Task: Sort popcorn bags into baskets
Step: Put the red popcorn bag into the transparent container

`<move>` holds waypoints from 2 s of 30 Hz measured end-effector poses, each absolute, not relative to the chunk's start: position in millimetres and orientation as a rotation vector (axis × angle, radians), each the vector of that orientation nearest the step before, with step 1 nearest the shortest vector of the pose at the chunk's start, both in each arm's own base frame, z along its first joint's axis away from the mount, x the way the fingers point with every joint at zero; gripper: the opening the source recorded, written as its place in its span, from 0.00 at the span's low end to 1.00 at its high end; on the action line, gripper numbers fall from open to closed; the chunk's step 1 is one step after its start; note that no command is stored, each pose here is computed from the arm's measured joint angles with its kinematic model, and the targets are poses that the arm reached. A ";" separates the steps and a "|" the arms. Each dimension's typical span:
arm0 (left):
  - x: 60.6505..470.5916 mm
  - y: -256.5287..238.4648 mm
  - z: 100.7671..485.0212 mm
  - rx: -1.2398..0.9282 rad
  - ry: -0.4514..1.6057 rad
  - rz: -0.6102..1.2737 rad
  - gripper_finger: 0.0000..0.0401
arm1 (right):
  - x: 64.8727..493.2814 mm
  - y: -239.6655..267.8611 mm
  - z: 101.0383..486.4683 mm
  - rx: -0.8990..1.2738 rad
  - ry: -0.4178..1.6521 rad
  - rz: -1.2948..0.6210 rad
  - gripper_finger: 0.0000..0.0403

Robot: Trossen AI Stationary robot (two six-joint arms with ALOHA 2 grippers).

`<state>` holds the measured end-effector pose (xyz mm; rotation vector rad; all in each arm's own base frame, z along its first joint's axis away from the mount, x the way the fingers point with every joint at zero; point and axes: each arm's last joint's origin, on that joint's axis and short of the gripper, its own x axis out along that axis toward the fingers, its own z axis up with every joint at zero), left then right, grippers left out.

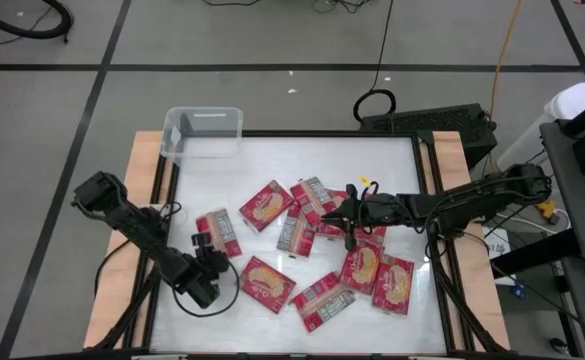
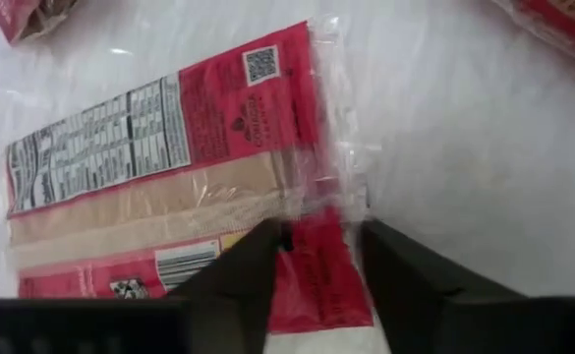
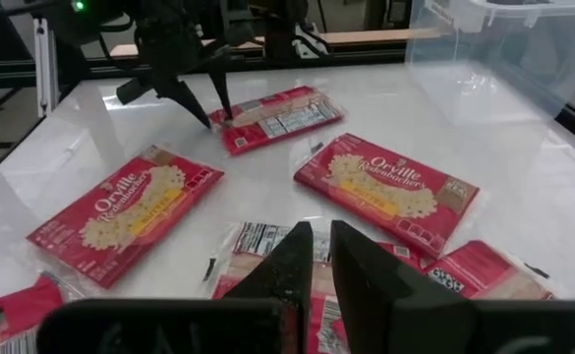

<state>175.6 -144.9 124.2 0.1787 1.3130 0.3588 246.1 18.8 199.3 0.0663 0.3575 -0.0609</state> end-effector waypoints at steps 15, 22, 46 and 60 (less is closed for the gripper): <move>171.9 -120.9 161.7 0.260 1.243 0.407 0.01 | 269.0 21.2 188.2 0.180 0.248 -0.086 0.08; 160.2 -103.1 196.6 0.158 1.116 0.440 0.00 | 321.2 29.6 178.0 0.124 0.322 -0.103 0.08; 139.5 -84.3 236.1 0.099 0.918 0.376 0.00 | 477.5 23.4 166.8 -0.205 0.255 -0.070 0.60; 142.9 -86.5 237.7 0.141 0.889 0.340 0.00 | 491.4 18.6 156.7 -0.263 0.269 -0.005 0.18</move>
